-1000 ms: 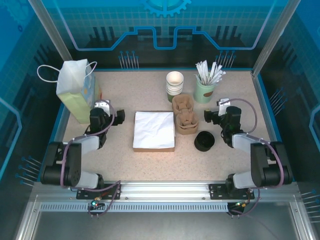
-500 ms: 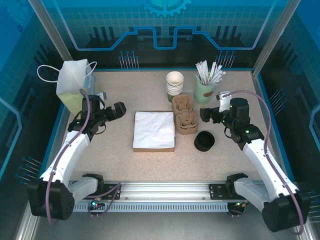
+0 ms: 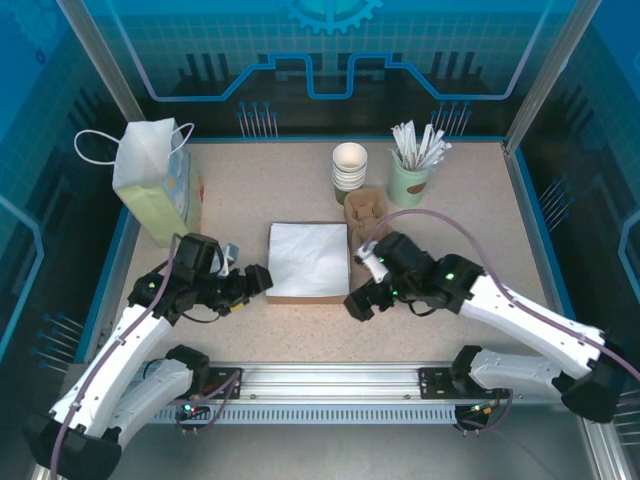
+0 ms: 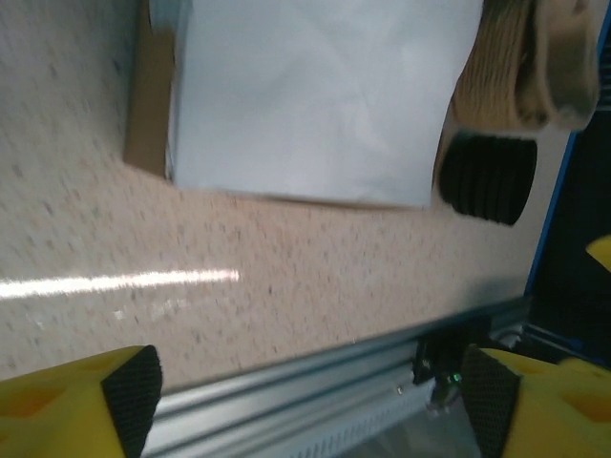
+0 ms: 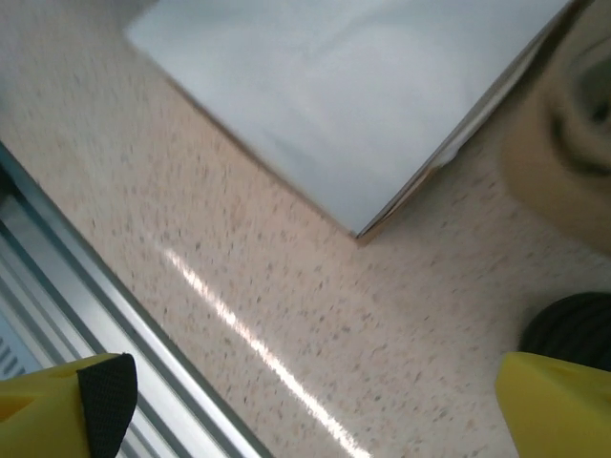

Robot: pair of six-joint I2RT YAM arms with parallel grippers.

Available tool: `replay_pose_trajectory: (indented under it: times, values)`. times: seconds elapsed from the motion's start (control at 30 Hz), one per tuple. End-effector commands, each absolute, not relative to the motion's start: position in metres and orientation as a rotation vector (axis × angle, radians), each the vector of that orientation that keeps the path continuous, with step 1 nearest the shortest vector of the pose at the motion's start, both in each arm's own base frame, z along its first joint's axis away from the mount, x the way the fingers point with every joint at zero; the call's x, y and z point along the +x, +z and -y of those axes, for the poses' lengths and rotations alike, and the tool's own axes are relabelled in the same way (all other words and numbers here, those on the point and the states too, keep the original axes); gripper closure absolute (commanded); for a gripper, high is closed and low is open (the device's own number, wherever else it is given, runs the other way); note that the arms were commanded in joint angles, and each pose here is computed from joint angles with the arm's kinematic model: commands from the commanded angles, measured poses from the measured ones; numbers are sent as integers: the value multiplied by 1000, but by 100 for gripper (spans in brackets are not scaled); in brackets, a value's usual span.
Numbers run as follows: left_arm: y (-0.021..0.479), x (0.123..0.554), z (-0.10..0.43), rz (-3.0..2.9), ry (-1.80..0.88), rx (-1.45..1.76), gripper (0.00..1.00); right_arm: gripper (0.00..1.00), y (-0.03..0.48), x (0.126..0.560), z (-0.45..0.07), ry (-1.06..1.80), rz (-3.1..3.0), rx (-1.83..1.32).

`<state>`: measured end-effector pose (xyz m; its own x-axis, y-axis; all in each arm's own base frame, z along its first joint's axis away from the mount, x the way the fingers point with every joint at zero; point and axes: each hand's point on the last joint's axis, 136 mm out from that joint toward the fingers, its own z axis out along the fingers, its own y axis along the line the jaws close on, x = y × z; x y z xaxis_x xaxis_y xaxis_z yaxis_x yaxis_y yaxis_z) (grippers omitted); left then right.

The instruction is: Pack the takeout coffee

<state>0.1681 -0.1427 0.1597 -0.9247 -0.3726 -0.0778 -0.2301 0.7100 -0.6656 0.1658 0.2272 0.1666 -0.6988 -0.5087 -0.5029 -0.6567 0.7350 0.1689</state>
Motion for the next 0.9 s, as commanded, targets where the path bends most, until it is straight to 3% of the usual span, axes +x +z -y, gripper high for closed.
replay_pose_trajectory:
  times: [0.0,0.13,0.87]
  values:
    - [146,146,158,-2820,-1096,-532,23,3,152,159,-234,391,-2574,-936]
    - [126,151,174,-2828,-1154,-556,35,8,131,161,-252,402,-2593,-968]
    - [56,187,193,-2872,-936,-746,66,35,61,202,-284,212,-2687,-1068]
